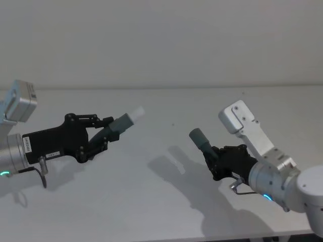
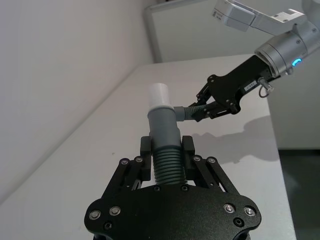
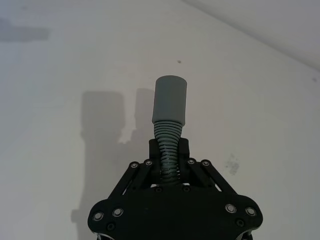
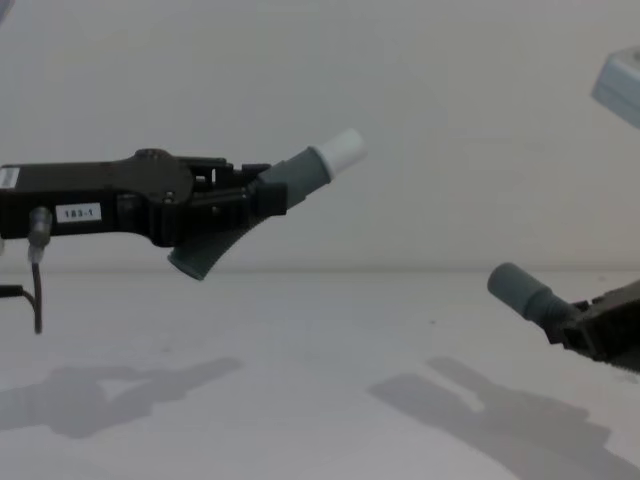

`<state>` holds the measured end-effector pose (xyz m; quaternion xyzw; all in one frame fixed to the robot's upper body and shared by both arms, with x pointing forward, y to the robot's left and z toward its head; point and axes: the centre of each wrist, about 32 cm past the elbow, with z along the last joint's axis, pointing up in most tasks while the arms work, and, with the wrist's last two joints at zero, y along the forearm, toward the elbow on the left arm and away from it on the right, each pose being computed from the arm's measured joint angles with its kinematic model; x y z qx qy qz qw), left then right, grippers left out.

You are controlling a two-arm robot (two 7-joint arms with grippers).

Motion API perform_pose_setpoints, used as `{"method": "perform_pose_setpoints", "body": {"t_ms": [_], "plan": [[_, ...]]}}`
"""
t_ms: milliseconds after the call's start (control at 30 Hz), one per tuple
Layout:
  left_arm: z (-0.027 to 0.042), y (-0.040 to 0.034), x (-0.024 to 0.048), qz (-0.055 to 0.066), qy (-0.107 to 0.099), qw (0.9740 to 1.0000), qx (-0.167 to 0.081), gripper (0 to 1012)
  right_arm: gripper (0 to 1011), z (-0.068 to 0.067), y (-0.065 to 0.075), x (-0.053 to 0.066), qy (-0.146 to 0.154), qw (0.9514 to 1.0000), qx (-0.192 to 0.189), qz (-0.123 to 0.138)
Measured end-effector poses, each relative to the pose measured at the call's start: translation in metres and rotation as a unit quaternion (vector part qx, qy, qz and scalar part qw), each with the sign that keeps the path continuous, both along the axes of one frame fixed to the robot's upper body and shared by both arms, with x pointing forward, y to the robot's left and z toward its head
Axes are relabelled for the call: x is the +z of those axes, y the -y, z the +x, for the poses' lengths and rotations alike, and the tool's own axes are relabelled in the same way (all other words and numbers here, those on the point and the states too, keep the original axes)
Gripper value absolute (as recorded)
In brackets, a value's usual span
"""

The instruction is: Use both hands to pick up one end of the pipe from the table, align the ends, and insert them.

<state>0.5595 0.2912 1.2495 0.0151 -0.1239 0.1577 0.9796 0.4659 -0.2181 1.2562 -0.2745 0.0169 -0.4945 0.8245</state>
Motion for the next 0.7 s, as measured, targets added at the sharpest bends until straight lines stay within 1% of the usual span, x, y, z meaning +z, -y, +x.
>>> {"method": "perform_pose_setpoints", "body": {"t_ms": [167,200,333,367,433,467,533,600,700], "plan": [[0.0042,-0.0003,0.0066,0.009,0.007,0.9997,-0.02,327,175,-0.005,0.012,0.004,0.011,0.9992,0.037,-0.012],[0.0048,-0.0001,0.0077,0.01,0.008,0.9997,-0.023,327,175,-0.005,0.012,0.004,0.011,0.9992,0.037,-0.012],[0.007,0.001,0.0119,0.016,0.013,0.999,-0.039,327,173,-0.008,0.02,0.007,0.022,0.9976,0.062,-0.021],[0.0079,0.0015,0.0137,0.02,0.015,0.9987,-0.045,327,173,-0.009,0.021,0.007,0.024,0.9972,0.067,-0.023],[0.0087,0.0022,0.0152,0.023,0.016,0.9982,-0.052,327,173,-0.01,0.024,0.009,0.029,0.9959,0.081,-0.028],[0.0096,0.0028,0.017,0.027,0.018,0.9977,-0.06,327,173,-0.01,0.025,0.009,0.031,0.9954,0.085,-0.03],[0.0103,0.0035,0.0183,0.031,0.018,0.9971,-0.067,327,173,-0.011,0.027,0.01,0.038,0.9935,0.101,-0.035],[0.0113,0.0044,0.0203,0.037,0.019,0.996,-0.079,327,173,-0.012,0.029,0.011,0.043,0.9922,0.11,-0.04],[0.0125,0.0057,0.0226,0.047,0.02,0.9944,-0.092,327,173,-0.014,0.033,0.013,0.057,0.9882,0.133,-0.051]]}}
